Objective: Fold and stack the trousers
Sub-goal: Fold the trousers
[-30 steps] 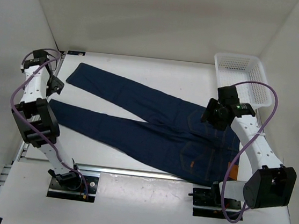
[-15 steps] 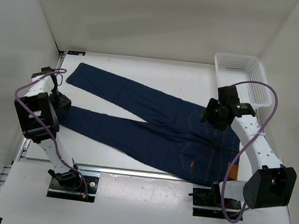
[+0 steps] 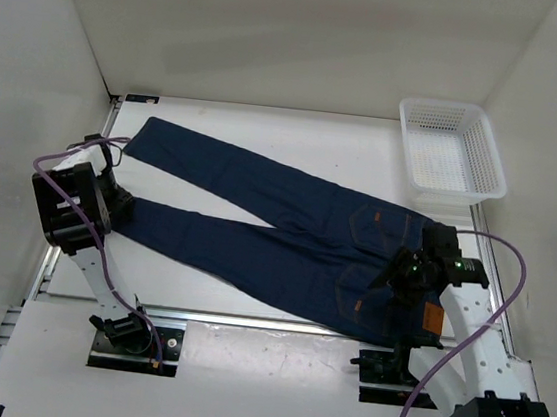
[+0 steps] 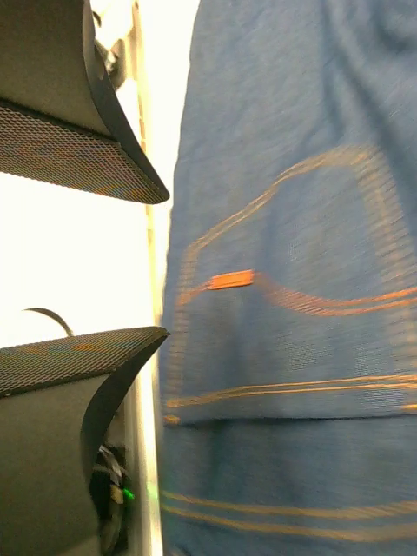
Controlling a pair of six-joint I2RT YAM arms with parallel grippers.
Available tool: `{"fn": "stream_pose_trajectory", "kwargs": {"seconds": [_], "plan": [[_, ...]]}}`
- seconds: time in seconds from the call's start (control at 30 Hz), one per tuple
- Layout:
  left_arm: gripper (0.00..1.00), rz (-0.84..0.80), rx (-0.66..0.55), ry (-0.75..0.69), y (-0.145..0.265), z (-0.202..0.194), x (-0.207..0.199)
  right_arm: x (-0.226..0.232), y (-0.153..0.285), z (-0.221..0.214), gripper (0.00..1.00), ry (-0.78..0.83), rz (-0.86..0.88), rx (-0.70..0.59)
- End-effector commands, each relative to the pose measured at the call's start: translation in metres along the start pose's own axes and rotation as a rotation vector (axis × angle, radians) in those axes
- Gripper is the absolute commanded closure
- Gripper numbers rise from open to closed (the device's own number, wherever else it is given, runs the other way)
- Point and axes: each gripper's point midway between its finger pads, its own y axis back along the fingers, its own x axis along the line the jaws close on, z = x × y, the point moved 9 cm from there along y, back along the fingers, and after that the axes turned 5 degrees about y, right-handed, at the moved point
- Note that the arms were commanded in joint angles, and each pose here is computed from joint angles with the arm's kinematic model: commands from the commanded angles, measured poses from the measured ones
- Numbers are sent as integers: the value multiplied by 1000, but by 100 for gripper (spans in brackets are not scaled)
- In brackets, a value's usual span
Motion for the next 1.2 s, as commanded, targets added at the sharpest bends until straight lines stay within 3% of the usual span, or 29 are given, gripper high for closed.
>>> {"fn": "stream_pose_trajectory", "kwargs": {"seconds": [0.0,0.07,0.1,0.37,0.47,0.73,0.87,1.17], "plan": [[52,-31,-8,-20,-6,7,-11,-2,3,-29,36,-115,40,130],[82,-44,-23,-27,-4,12,-19,-2,0,-32,36,-173,32,138],[90,-57,-15,-27,-5,14,-22,-4,-6,-33,36,-197,18,137],[90,-89,-137,-78,45,28,-46,4,-51,15,51,-323,-104,63],[90,-88,-166,-94,61,35,-51,7,-70,40,51,-362,-160,-1],[90,-150,-176,-110,80,35,-68,5,-108,77,51,-433,-313,17],[90,-139,-160,-142,72,34,-80,11,-110,107,51,-408,-344,-53],[90,-124,-174,-159,75,38,-80,11,-116,141,51,-386,-422,-82]]}}
